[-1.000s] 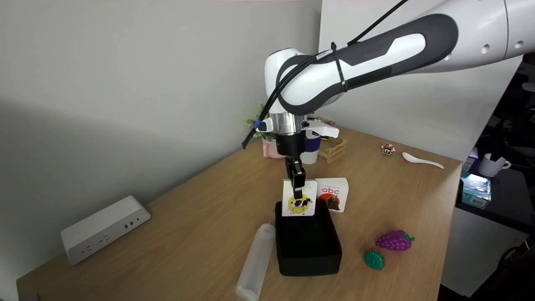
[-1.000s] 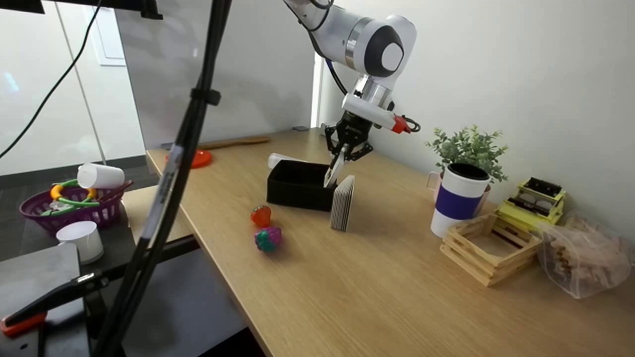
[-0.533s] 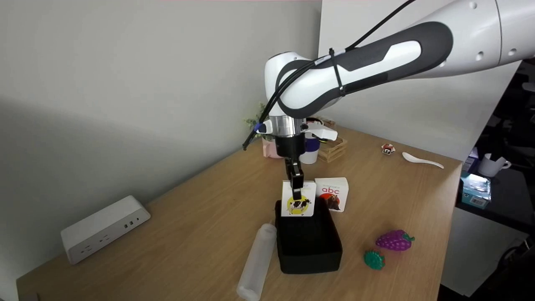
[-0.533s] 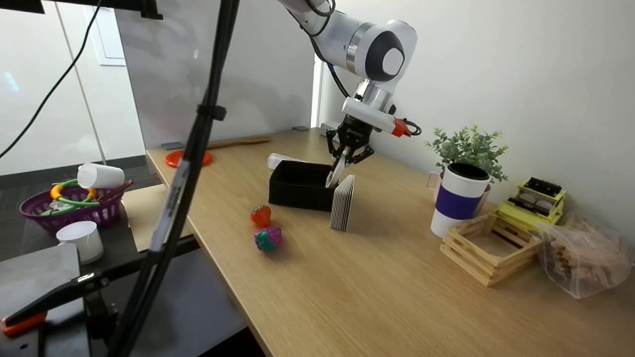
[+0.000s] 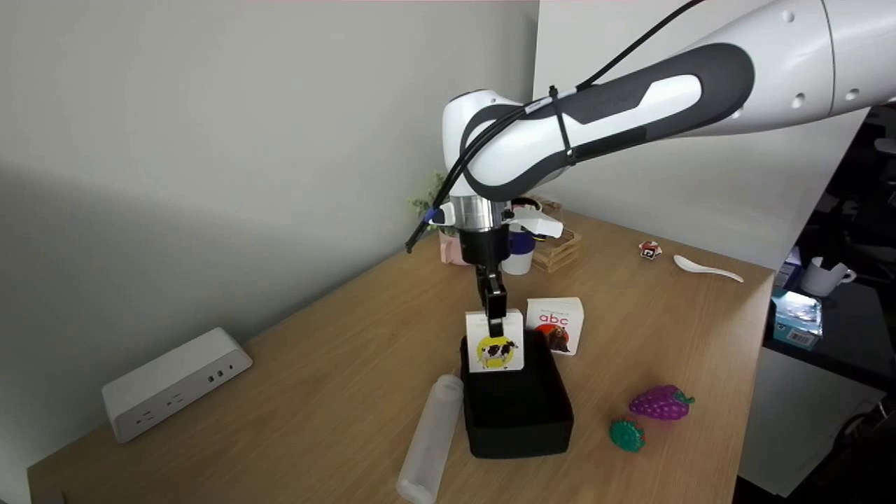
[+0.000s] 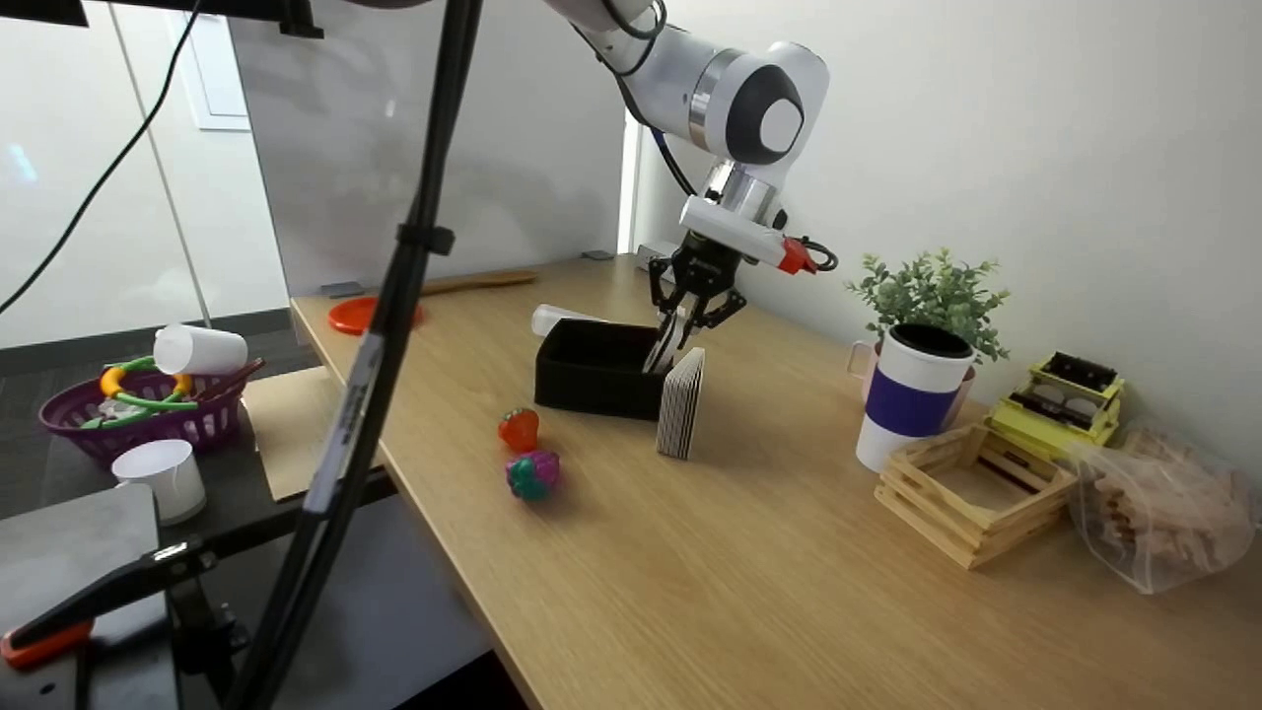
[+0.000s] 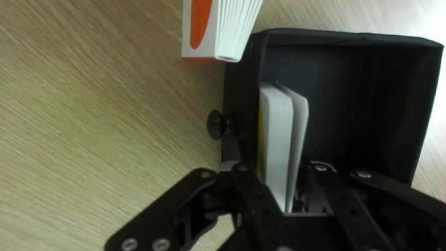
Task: Put the yellow and orange books in the black box
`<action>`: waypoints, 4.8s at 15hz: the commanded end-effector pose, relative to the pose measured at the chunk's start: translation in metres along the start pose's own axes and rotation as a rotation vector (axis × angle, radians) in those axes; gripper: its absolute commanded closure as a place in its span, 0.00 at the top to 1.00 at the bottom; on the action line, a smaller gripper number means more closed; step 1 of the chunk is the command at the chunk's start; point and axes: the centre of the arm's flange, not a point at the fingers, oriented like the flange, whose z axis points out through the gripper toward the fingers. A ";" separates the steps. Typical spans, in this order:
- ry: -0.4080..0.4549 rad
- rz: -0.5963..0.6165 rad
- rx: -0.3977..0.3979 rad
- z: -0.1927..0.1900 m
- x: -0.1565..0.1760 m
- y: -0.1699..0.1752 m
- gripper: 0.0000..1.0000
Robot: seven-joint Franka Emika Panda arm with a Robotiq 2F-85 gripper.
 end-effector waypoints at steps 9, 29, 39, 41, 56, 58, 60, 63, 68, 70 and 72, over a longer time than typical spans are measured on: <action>-0.004 0.014 -0.034 -0.006 0.009 0.008 1.00; 0.023 0.125 -0.186 -0.083 -0.038 -0.004 1.00; -0.299 0.001 0.039 -0.068 -0.109 0.016 1.00; -0.374 -0.054 0.077 -0.064 -0.116 0.016 1.00; -0.534 -0.139 0.155 -0.042 -0.116 0.008 1.00; -0.510 -0.160 0.141 -0.040 -0.118 0.010 1.00; -0.478 -0.191 0.123 -0.037 -0.110 0.013 1.00; -0.451 -0.218 0.085 -0.034 -0.099 0.017 1.00; -0.384 -0.242 -0.012 -0.031 -0.081 0.021 1.00; -0.353 -0.241 -0.049 -0.030 -0.074 0.021 1.00; -0.305 -0.239 -0.085 -0.027 -0.067 0.022 1.00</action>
